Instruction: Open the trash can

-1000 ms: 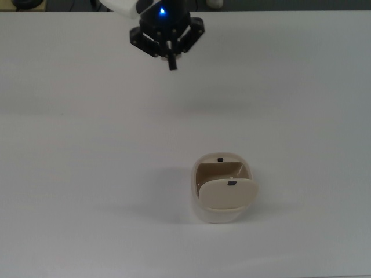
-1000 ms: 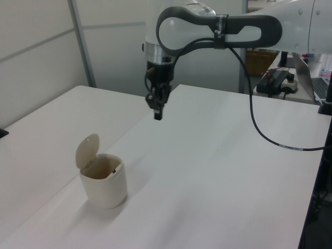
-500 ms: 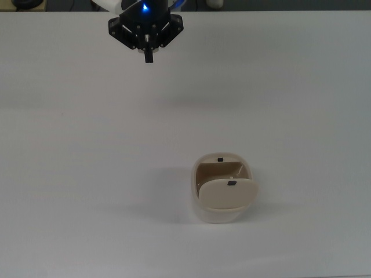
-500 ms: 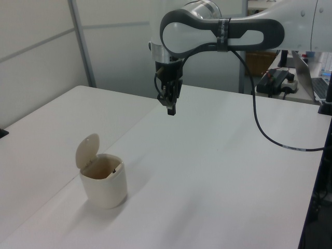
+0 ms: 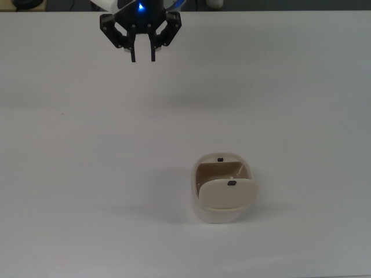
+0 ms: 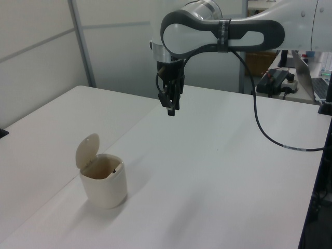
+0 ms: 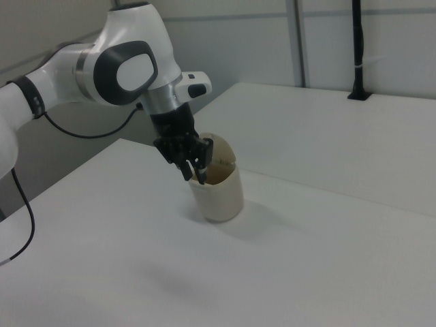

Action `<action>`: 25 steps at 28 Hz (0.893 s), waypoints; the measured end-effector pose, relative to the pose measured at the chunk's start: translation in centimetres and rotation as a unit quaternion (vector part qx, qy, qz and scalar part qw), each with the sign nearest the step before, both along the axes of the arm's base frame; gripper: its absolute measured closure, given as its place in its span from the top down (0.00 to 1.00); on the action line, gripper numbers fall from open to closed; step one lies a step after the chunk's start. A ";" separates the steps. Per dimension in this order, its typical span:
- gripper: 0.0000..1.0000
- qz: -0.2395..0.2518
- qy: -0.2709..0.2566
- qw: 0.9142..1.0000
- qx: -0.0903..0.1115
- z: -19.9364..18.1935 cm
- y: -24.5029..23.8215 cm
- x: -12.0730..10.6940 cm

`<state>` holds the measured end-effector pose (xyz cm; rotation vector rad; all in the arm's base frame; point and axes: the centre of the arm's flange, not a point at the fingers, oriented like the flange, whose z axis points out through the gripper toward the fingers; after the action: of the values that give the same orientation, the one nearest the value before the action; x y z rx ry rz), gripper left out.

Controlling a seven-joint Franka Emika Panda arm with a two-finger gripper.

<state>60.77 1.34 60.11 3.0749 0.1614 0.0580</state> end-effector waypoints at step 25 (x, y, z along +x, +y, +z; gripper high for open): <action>1.00 -0.001 0.019 1.000 -0.003 -0.3 -0.1 -0.4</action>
<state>60.34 1.25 59.82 3.0717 0.1593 -0.0013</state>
